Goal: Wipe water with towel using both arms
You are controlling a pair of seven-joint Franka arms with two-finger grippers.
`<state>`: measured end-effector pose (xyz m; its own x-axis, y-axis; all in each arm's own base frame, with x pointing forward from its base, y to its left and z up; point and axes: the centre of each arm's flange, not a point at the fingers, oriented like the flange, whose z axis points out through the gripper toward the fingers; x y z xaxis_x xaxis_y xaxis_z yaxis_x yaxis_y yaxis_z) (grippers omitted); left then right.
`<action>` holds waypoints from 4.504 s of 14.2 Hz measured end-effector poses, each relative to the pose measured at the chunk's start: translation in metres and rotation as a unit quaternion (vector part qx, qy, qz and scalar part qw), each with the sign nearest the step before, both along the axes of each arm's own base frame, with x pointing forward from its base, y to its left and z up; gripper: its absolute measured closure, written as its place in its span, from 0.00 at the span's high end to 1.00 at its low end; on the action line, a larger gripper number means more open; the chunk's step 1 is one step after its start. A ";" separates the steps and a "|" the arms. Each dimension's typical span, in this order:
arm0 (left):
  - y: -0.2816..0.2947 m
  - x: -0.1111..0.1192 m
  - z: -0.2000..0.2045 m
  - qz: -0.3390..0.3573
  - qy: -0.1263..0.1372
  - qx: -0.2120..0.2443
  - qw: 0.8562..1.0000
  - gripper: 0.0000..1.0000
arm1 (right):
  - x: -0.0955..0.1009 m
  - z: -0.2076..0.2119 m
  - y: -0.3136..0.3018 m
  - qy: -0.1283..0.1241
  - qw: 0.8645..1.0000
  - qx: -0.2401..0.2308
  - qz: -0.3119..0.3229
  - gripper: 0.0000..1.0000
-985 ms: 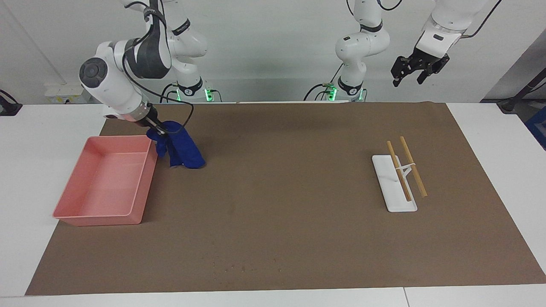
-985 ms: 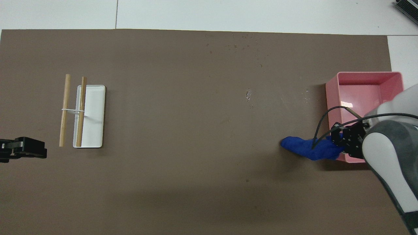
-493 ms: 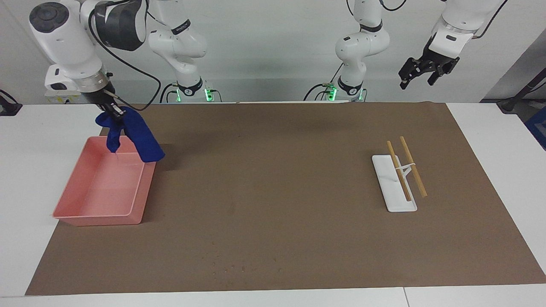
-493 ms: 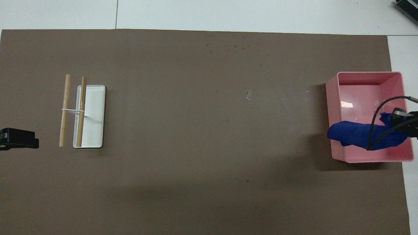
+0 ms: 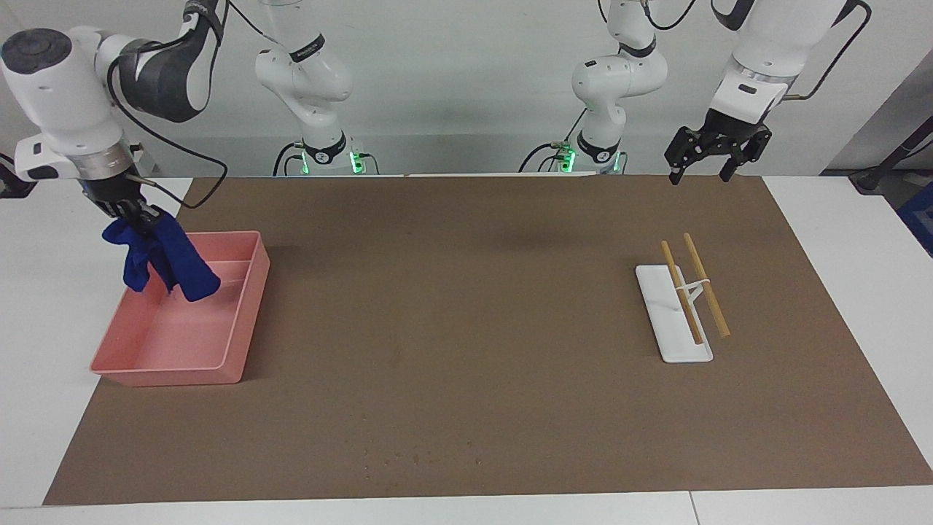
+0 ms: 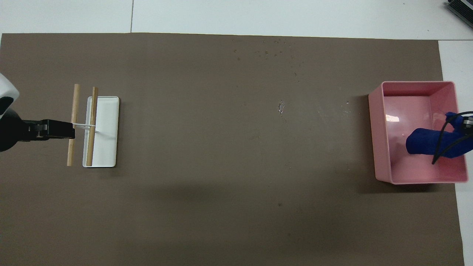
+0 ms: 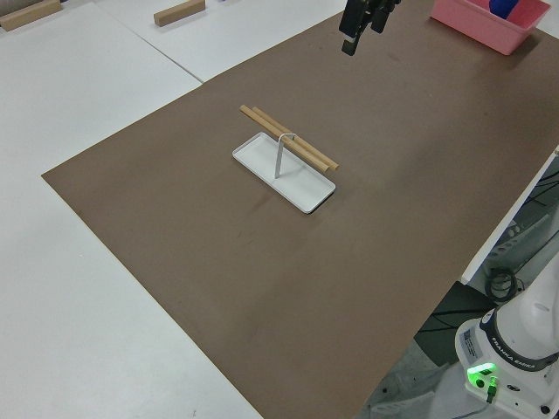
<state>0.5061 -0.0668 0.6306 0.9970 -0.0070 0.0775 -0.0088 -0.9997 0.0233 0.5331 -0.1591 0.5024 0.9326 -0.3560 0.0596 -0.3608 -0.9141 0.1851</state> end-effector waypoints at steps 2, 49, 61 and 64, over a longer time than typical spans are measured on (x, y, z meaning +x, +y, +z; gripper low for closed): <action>0.005 0.005 0.000 0.001 -0.001 -0.007 1.000 1.00 | -0.002 -0.035 -0.002 0.018 1.000 0.007 0.001 0.11; 0.004 0.030 -0.020 -0.009 0.080 0.017 0.997 1.00 | 0.014 0.146 0.179 0.018 0.994 0.061 0.086 1.00; 0.003 0.030 -0.019 -0.010 0.077 0.017 0.997 1.00 | 0.010 0.141 0.172 0.001 0.991 0.099 0.093 1.00; 0.002 0.031 -0.018 -0.010 0.073 0.016 0.997 1.00 | 0.010 0.141 0.176 0.001 0.990 0.100 0.096 1.00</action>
